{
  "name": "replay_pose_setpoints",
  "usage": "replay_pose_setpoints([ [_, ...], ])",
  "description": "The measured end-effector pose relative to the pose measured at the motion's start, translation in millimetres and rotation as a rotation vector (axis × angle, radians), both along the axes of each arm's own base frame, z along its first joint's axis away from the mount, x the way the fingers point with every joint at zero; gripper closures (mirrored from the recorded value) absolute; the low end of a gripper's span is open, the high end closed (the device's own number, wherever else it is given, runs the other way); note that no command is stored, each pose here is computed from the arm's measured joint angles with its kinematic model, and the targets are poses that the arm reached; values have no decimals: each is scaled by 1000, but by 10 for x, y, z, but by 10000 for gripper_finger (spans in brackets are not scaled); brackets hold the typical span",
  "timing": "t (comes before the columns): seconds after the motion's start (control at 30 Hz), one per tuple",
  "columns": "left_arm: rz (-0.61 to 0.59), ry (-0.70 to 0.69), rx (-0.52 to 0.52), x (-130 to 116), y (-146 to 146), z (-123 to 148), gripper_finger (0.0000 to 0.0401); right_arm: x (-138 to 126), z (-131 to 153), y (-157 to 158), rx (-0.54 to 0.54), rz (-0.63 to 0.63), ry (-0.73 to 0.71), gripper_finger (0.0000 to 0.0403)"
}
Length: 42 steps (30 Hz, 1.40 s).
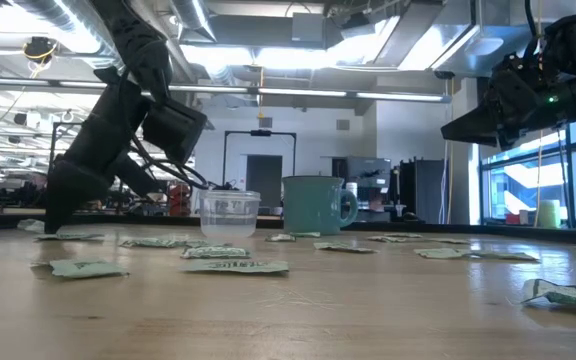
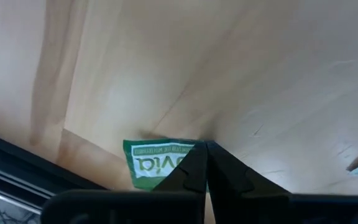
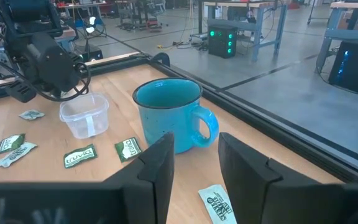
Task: Pick and place Stevia / Truvia into bins
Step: Put the dark green truvia packet into the transparent container
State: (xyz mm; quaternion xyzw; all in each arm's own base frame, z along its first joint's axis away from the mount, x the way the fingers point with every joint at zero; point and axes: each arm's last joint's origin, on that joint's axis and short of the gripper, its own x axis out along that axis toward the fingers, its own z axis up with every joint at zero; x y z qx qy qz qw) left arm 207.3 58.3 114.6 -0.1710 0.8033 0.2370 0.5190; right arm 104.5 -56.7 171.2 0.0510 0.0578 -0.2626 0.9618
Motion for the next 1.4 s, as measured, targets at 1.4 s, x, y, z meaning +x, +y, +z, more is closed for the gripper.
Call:
replay_pose_setpoints([
  [1.4, -225, -147, -41, 303, -351, 79, 398, 0, 1, 0, 2, 0, -2, 274],
])
